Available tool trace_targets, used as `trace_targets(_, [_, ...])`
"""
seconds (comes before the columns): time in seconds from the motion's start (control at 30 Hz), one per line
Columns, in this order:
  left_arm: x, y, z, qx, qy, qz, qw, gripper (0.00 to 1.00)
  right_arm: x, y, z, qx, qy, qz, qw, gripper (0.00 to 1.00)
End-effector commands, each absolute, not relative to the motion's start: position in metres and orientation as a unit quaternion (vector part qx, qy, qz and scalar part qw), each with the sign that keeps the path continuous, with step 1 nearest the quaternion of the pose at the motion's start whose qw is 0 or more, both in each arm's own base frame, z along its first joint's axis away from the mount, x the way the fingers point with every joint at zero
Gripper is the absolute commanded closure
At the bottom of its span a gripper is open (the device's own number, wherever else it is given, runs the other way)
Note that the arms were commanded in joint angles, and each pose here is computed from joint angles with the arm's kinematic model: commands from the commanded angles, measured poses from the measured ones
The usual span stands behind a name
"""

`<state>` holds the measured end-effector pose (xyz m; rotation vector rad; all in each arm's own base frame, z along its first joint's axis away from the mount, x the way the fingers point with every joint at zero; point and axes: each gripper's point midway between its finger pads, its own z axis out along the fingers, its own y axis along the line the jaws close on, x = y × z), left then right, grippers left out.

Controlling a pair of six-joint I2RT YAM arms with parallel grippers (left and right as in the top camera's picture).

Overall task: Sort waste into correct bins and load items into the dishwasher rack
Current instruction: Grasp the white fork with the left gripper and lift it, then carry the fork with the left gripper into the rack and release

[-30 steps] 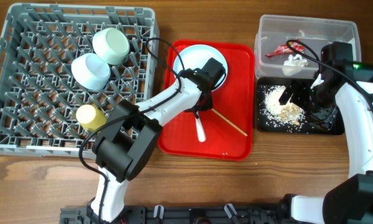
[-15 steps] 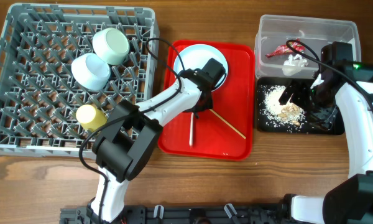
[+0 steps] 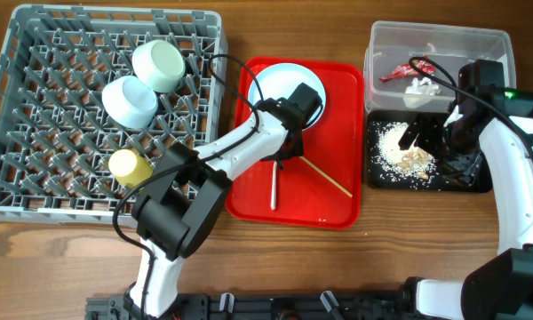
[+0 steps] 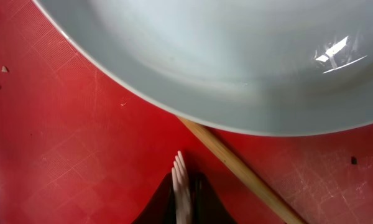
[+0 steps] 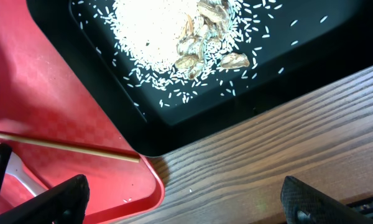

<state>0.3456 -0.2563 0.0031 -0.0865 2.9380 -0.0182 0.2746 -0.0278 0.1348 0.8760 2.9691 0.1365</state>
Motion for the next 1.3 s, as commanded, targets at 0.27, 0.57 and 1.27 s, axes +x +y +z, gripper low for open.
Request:
trace_targets(0.27, [0.338,-0.248,-0.012,-0.03,0.996,0.011,0.082,0.92,0.279,-0.027,0.145,0.279,0.958,0.05,0.041,0.0])
trace_targets(0.57, [0.338,-0.248,-0.012,-0.03,0.996,0.012,0.081,0.95,0.279,-0.027,0.145,0.279,0.958,0.05,0.041,0.0])
trace_targets(1.27, [0.348,-0.23,0.035,-0.041,0.992,0.016,0.122,0.96,0.279,-0.027,0.145,0.279,0.958,0.051,0.041,0.0])
